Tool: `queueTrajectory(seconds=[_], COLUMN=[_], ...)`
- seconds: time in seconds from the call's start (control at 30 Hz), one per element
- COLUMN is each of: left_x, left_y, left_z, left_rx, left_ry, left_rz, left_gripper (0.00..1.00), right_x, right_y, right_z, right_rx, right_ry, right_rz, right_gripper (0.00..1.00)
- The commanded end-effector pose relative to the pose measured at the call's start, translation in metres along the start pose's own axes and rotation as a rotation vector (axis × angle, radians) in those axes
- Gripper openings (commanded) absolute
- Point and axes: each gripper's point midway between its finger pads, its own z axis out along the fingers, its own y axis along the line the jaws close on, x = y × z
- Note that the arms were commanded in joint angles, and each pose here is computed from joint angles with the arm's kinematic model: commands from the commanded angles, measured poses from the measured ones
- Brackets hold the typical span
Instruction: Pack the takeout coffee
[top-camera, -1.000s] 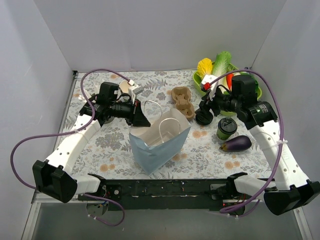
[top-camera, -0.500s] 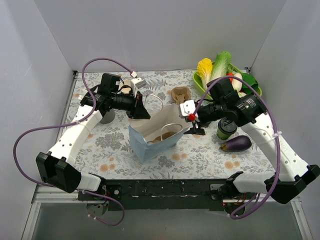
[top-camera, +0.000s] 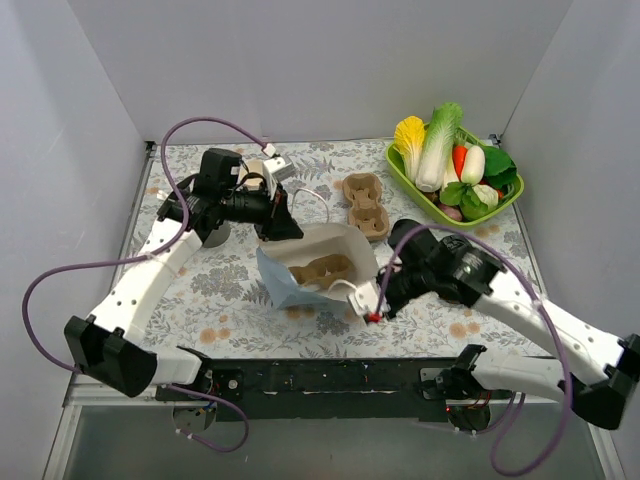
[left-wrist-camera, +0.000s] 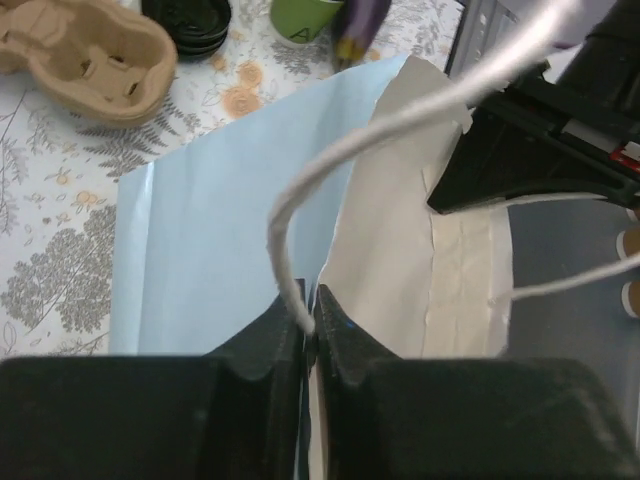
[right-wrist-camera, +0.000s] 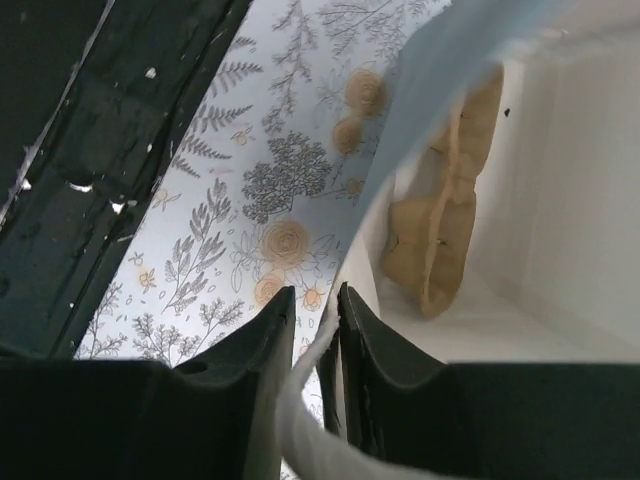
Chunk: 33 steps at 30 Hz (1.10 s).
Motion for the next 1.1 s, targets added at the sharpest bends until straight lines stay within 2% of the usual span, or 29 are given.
queueTrajectory(seconds=[0.0, 0.03, 0.17, 0.3, 0.47, 0.5, 0.57, 0.67, 0.7, 0.73, 0.8, 0.83, 0.87, 0.9, 0.93, 0.97, 1.03, 1.07], left_x=[-0.012, 0.006, 0.041, 0.059, 0.066, 0.061, 0.058, 0.039, 0.032, -0.005, -0.03, -0.052, -0.043, -0.012, 0.017, 0.046, -0.011, -0.084], left_y=[-0.058, -0.062, -0.071, -0.081, -0.084, -0.085, -0.083, -0.081, -0.075, -0.082, -0.083, -0.093, -0.081, -0.064, -0.057, -0.054, -0.065, -0.092], left_z=[-0.016, -0.01, -0.005, -0.007, -0.006, -0.007, -0.006, -0.009, -0.006, -0.02, -0.024, -0.035, -0.028, -0.012, -0.006, 0.006, -0.004, -0.036], left_rx=[0.087, 0.116, 0.155, 0.178, 0.184, 0.181, 0.166, 0.118, 0.096, 0.066, 0.067, 0.066, 0.031, 0.01, 0.011, 0.089, 0.109, 0.104], left_ry=[-0.11, -0.079, -0.022, -0.02, -0.007, -0.012, -0.007, -0.014, -0.006, -0.07, -0.058, -0.096, -0.087, -0.049, -0.027, 0.005, -0.089, -0.227], left_rz=[0.162, 0.135, 0.124, 0.199, 0.175, 0.166, 0.136, 0.085, 0.061, 0.091, 0.074, 0.11, 0.072, 0.0, -0.042, -0.096, -0.082, 0.053], left_gripper=[0.16, 0.17, 0.12, 0.14, 0.16, 0.13, 0.0, 0.0, 0.0, 0.0, 0.0, 0.0, 0.0, 0.0, 0.0, 0.0, 0.0, 0.0], right_x=[-0.012, 0.004, -0.005, -0.012, -0.016, -0.019, -0.025, -0.049, -0.053, -0.082, -0.104, -0.132, -0.126, -0.115, -0.067, -0.058, -0.084, -0.156], right_y=[0.01, 0.022, 0.043, 0.046, 0.045, 0.041, 0.033, 0.011, 0.003, -0.016, -0.029, -0.047, -0.049, -0.037, -0.017, -0.01, -0.037, -0.083], right_z=[-0.008, 0.003, 0.016, 0.024, 0.029, 0.028, 0.025, 0.012, 0.014, -0.005, -0.01, -0.035, -0.031, -0.019, 0.009, 0.015, 0.0, -0.066], right_rx=[0.197, 0.179, 0.145, 0.137, 0.154, 0.164, 0.191, 0.249, 0.253, 0.308, 0.289, 0.347, 0.337, 0.272, 0.186, 0.155, 0.196, 0.354], right_ry=[0.004, 0.044, 0.013, 0.009, -0.008, -0.012, -0.013, -0.038, -0.028, -0.067, -0.083, -0.13, -0.129, -0.161, -0.088, -0.07, -0.087, -0.21], right_rz=[-0.326, -0.337, -0.406, -0.395, -0.376, -0.371, -0.348, -0.325, -0.315, -0.33, -0.317, -0.311, -0.208, -0.152, -0.062, -0.054, -0.085, -0.144], right_gripper=[0.3, 0.3, 0.26, 0.22, 0.23, 0.23, 0.21, 0.03, 0.01, 0.01, 0.01, 0.01, 0.01, 0.01, 0.01, 0.01, 0.01, 0.01])
